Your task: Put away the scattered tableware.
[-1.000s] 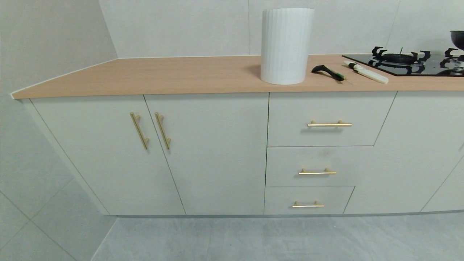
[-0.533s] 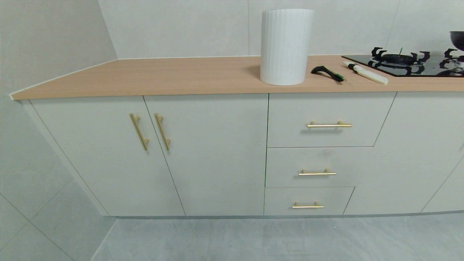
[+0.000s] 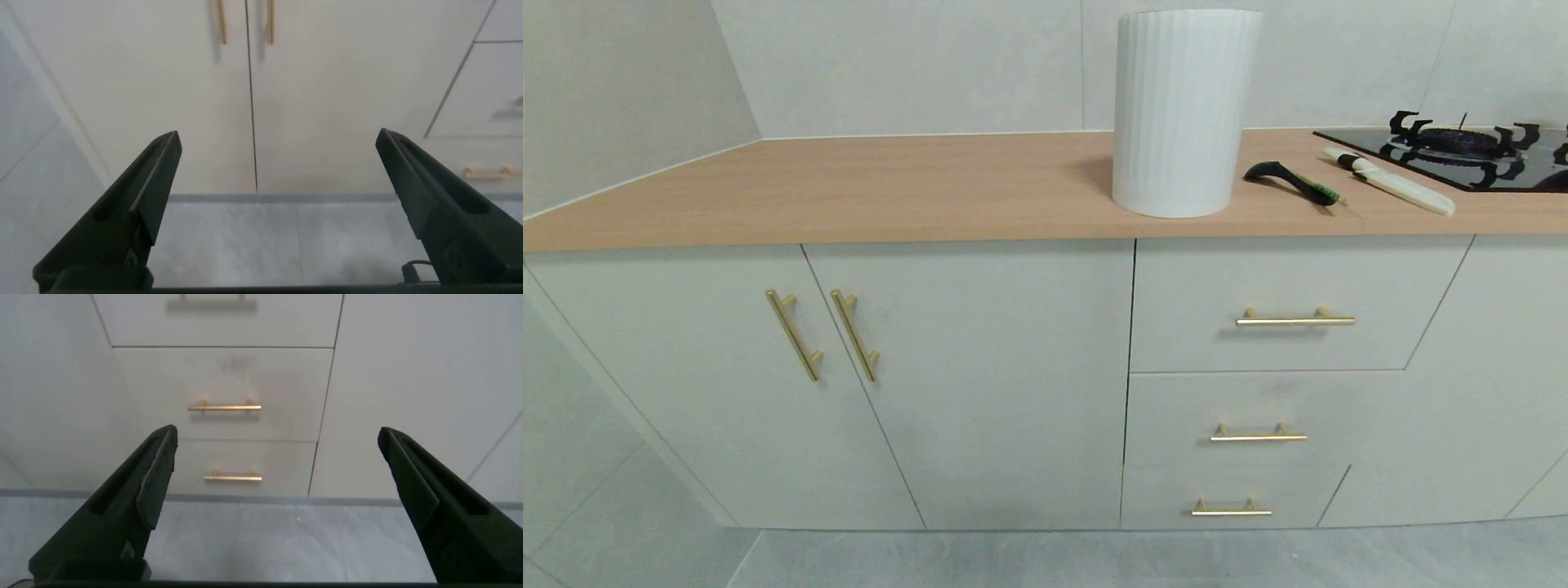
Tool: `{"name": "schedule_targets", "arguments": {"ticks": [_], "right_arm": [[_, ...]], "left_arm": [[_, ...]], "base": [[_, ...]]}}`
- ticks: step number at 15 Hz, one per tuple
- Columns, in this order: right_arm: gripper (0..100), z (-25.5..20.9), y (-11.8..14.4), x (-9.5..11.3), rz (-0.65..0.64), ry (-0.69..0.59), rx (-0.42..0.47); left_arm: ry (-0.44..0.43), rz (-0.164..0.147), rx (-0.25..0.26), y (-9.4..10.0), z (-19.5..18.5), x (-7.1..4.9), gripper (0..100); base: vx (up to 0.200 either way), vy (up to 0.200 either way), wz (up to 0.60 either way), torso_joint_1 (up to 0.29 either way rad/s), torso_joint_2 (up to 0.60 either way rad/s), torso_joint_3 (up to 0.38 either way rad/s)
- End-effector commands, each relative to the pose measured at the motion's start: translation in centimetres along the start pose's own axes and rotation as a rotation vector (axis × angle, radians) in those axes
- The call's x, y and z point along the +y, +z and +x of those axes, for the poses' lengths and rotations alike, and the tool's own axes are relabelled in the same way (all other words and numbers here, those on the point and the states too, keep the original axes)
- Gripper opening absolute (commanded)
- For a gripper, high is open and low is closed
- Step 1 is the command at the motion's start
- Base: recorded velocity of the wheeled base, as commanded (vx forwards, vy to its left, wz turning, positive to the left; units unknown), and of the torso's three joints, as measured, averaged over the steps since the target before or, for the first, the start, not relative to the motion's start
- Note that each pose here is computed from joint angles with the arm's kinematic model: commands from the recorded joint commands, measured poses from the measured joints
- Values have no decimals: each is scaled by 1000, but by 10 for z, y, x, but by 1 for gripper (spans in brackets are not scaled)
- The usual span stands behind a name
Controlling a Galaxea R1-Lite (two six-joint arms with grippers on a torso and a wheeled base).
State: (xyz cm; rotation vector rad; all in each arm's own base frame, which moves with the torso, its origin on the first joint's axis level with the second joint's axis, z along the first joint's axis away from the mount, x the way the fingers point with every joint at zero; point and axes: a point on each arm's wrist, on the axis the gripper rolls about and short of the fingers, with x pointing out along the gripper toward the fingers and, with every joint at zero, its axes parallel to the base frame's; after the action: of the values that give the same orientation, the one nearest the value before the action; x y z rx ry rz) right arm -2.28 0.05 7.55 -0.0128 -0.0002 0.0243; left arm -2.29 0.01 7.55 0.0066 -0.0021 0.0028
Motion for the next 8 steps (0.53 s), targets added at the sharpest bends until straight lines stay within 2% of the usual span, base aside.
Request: {"name": "schedule_targets", "arguments": {"ticks": [1, 8], "right_arm": [[100, 0, 0, 0, -1, 0, 2], [100, 0, 0, 0, -9, 2, 2]], "left_arm": [[0, 0, 1, 0, 0, 0, 100], [3, -4, 1, 0, 0, 0, 100]], "base": [[0, 0, 0, 0, 0, 0], [0, 0, 0, 0, 0, 0]]}}
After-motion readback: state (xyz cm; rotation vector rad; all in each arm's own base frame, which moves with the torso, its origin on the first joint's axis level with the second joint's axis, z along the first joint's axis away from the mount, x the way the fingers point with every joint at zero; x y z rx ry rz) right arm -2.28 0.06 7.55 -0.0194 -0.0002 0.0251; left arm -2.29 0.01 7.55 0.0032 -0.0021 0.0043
